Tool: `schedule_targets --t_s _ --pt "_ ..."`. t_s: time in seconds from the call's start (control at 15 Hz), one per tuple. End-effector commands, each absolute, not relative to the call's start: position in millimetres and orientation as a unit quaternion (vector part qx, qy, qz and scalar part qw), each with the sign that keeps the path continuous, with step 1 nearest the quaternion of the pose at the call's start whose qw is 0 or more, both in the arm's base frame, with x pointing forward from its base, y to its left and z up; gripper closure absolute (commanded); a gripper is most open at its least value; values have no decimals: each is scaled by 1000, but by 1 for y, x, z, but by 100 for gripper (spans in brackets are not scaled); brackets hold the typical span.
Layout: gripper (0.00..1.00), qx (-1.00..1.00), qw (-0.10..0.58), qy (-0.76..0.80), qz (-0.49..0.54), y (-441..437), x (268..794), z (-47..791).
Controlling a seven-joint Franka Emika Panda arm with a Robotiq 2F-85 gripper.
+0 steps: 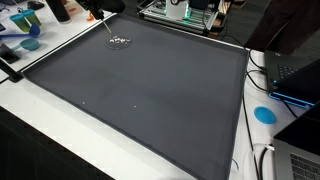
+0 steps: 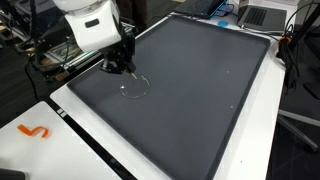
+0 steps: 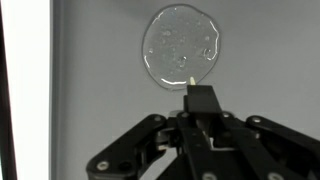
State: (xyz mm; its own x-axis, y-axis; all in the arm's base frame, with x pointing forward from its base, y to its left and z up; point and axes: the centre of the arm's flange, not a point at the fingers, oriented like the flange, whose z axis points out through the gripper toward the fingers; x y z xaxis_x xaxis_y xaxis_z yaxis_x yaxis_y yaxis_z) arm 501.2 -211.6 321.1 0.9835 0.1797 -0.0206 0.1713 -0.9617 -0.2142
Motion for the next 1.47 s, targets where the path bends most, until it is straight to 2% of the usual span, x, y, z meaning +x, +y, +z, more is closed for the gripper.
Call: schedule_targets --t_s 0.0,0.47,1.07,1.13,1.4 --pt "96 -996 51 -65 40 -190 483 337" --pt "96 -997 1 -47 57 -170 478 356" --pt "96 -998 -15 -42 53 -159 472 370" --pt "86 -998 -7 -44 47 -166 486 366" --pt "86 -998 -8 -45 45 -164 485 369"
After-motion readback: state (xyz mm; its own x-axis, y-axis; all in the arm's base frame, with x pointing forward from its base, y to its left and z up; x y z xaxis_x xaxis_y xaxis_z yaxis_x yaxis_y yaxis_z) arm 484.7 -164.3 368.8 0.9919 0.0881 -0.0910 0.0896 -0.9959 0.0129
